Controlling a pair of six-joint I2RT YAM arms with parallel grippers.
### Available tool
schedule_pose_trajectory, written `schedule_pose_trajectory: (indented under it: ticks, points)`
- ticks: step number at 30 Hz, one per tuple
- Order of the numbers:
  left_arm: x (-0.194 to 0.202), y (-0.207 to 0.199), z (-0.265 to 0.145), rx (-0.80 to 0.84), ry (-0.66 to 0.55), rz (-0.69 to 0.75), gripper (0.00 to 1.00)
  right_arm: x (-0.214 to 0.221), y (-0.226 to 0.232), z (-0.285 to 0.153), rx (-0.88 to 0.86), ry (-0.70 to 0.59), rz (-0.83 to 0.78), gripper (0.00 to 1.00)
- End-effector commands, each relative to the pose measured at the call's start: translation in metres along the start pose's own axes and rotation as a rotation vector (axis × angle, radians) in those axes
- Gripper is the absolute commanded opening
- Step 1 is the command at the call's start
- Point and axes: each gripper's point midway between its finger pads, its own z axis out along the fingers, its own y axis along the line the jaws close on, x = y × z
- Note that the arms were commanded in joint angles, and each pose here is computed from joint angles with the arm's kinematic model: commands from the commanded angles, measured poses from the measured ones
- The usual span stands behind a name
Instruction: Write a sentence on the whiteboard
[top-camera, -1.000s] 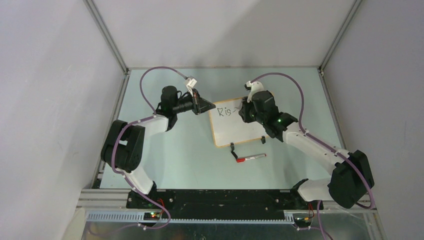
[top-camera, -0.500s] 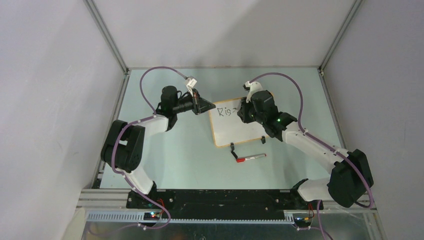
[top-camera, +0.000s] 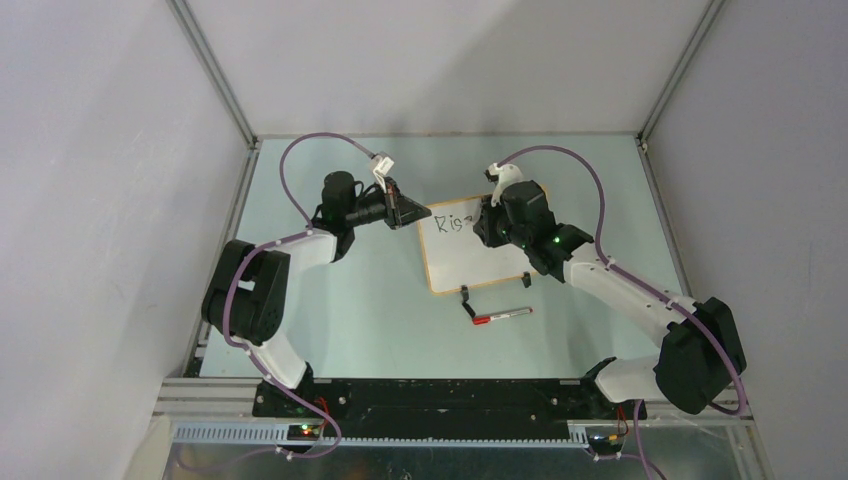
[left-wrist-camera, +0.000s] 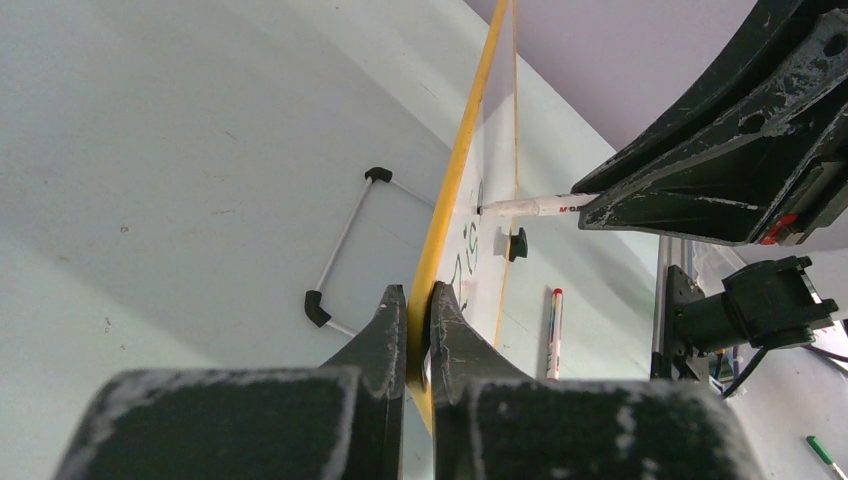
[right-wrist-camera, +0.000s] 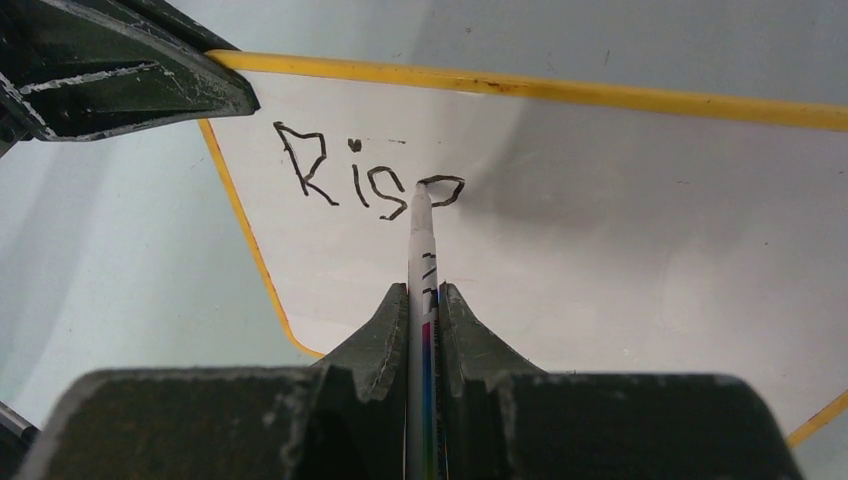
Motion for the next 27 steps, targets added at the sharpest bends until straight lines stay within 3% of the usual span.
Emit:
schedule_pose_trajectory:
  ticks: [1,27]
  points:
    - [0.014,0.019,0.004,-0.083,0.038,0.046,0.07,-0.008,0.0,0.0,0.014,-0.006,-0.008,0.0]
    - [0.014,0.019,0.003,-0.089,0.038,0.048,0.07,0.007,-0.012,-0.008,0.069,0.033,-0.015,0.0]
